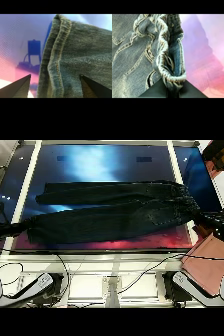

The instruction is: Fold the clothes and pants, and hang the long-sleeved shirts on hangers.

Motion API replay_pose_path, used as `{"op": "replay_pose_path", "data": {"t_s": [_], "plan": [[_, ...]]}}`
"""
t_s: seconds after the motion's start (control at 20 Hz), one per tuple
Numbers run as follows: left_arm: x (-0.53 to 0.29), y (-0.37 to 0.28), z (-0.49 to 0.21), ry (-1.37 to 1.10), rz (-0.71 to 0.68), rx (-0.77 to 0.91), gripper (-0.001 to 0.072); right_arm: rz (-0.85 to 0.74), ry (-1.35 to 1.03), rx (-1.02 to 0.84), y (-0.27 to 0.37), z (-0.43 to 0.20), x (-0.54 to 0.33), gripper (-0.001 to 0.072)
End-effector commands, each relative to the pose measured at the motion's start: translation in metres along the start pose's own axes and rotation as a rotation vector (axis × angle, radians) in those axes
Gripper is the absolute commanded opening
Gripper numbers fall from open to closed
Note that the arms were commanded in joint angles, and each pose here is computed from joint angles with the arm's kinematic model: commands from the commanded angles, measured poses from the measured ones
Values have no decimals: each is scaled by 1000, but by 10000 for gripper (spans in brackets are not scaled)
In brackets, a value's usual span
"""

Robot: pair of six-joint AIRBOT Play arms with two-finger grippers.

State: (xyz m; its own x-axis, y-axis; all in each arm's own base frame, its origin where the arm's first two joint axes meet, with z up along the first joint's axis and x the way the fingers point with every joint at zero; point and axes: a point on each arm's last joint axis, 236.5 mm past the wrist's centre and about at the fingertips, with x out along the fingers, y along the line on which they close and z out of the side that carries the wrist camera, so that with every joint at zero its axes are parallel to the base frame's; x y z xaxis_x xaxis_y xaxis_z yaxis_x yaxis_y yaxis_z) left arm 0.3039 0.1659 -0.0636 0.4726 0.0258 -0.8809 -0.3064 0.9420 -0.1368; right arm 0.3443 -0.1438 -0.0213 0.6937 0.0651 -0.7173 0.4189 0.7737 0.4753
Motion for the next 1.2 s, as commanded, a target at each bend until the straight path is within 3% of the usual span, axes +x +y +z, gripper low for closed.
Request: {"op": "replay_pose_path", "data": {"t_s": [0.0, 0.15, 0.3, 0.6, 0.75, 0.95, 1.0, 1.05, 1.15], "plan": [[8, 11, 2, -9, 36, 3, 694, -7, -6, 53, -1, 0, -2, 55], [5, 34, 23, -114, 112, -182, 692, -8, -6, 71, -1, 1, -2, 55], [9, 39, 40, -163, 128, -203, 690, -9, -9, 71, -1, 1, -2, 55], [56, -9, 54, -18, -109, -186, 685, -9, -9, 73, -1, 1, -2, 55], [66, -29, 58, 51, -225, -154, 614, -11, -12, 73, -2, 2, -2, 55], [77, -40, 42, 142, -288, -132, 596, -11, -12, 74, -2, 2, -2, 55], [78, -43, 35, 167, -308, -113, 524, -11, -12, 74, -2, 2, -2, 55], [79, -45, 31, 181, -320, -97, 399, -11, -13, 74, -2, 2, -2, 55], [79, -47, 34, 167, -332, -70, 217, -11, -13, 74, -2, 2, -2, 55]]}}
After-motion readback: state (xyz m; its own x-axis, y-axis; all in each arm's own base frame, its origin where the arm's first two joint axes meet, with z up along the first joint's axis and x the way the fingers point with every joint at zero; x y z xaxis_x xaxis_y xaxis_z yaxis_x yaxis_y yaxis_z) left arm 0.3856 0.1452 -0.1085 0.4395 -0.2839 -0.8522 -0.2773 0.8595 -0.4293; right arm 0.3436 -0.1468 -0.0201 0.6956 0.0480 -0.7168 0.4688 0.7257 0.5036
